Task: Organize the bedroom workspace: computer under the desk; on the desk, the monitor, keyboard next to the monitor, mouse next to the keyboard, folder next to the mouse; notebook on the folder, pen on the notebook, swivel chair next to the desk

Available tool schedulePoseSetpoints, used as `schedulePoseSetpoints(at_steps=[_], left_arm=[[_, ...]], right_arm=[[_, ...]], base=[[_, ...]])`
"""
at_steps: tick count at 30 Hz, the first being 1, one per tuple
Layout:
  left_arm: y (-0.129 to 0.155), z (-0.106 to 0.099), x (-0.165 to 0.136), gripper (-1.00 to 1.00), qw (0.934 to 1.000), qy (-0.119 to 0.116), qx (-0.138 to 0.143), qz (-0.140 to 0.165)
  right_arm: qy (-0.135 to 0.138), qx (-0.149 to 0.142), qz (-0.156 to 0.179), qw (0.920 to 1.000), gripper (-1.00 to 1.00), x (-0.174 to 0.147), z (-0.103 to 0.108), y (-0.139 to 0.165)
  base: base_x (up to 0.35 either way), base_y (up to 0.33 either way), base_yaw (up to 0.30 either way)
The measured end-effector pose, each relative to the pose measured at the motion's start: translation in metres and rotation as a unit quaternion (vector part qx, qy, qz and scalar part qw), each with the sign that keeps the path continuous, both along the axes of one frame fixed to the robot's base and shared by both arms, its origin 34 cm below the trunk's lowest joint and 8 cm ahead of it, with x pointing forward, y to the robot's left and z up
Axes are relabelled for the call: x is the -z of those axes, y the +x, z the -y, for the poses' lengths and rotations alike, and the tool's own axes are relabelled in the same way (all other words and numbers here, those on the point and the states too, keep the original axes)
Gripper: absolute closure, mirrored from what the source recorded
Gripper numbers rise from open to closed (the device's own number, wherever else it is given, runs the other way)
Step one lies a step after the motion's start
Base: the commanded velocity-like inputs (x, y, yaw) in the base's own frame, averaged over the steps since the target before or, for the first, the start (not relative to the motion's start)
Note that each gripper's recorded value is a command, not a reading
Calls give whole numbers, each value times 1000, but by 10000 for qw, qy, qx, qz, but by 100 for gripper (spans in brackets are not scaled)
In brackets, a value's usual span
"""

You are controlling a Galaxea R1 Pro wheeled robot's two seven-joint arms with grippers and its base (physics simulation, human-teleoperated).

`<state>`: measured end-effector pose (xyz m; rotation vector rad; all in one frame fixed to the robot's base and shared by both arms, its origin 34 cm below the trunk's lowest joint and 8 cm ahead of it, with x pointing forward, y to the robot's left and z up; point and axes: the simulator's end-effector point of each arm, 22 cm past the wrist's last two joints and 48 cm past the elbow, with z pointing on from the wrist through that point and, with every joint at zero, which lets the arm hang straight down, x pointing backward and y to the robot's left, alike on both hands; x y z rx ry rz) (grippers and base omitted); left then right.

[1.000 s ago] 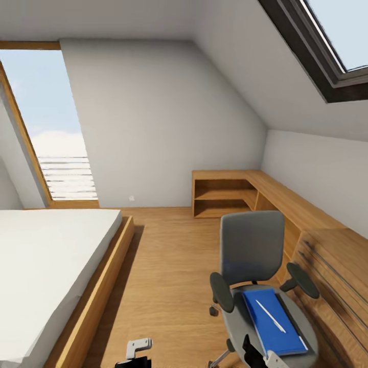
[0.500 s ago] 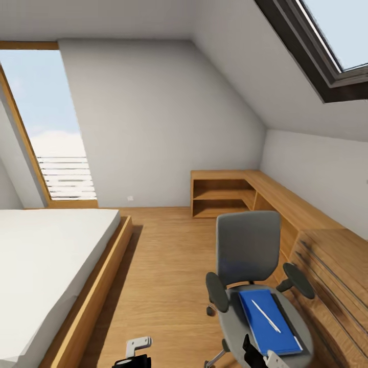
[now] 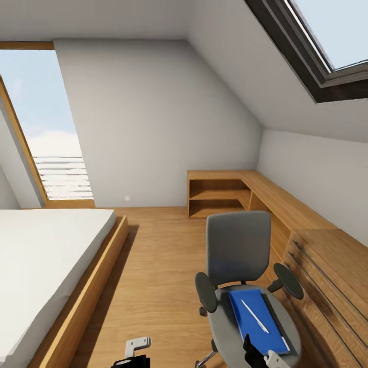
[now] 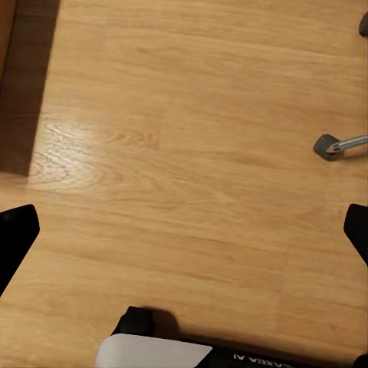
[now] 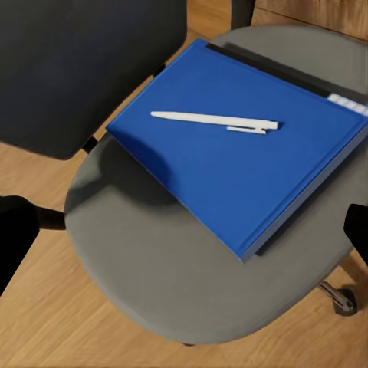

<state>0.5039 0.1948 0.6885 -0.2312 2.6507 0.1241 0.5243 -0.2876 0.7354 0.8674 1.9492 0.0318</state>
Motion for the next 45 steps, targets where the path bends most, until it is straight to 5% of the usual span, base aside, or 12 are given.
schedulePoseSetpoints(at_steps=[5,8,9,10,12,14,16,21,27,30,37,45], left_arm=[[8,-11,-4,-100,9997,60,-89,200],[29,-32,-17,-100,9965,183,-252,777],[42,-39,-27,-100,9924,207,-332,1165],[44,-38,-29,-100,9918,194,-338,1221],[50,-31,-33,-100,9907,117,-322,1318],[73,10,-56,-100,9857,-335,-205,1640],[84,24,-70,-100,9832,-507,-192,1741],[96,61,-151,-100,9872,-686,55,1436],[114,40,-223,-100,9862,-606,-288,1516],[120,30,-238,-100,9845,-627,-449,1573],[126,18,-251,-100,9830,-625,-628,1609],[125,9,-249,-100,9835,-549,-669,1588]], right_arm=[[-33,-26,17,10000,-100,-1,3,1],[-224,-242,51,9994,-100,-5,12,6],[-550,-550,75,9969,-100,-11,32,13],[-644,-642,71,9958,-100,-12,39,15],[-719,-791,25,9943,-100,-14,47,20],[-596,-1112,-284,9916,-100,-13,66,37],[-538,-1230,-374,9902,-100,-19,76,49],[-458,-1428,-714,9861,-100,-55,122,87],[-449,-1545,-1212,9795,-100,-84,143,106],[-489,-1703,-1446,9735,-100,-95,142,117],[-1056,-2223,-2182,9444,-100,-125,135,145],[-828,-2524,-2919,9188,-100,-122,111,136]], base=[[0,-3,0],[0,0,0],[0,0,0],[0,0,0],[0,0,0],[0,0,0],[0,0,0],[0,0,0],[0,0,0],[0,0,0],[0,0,0],[0,0,0]])
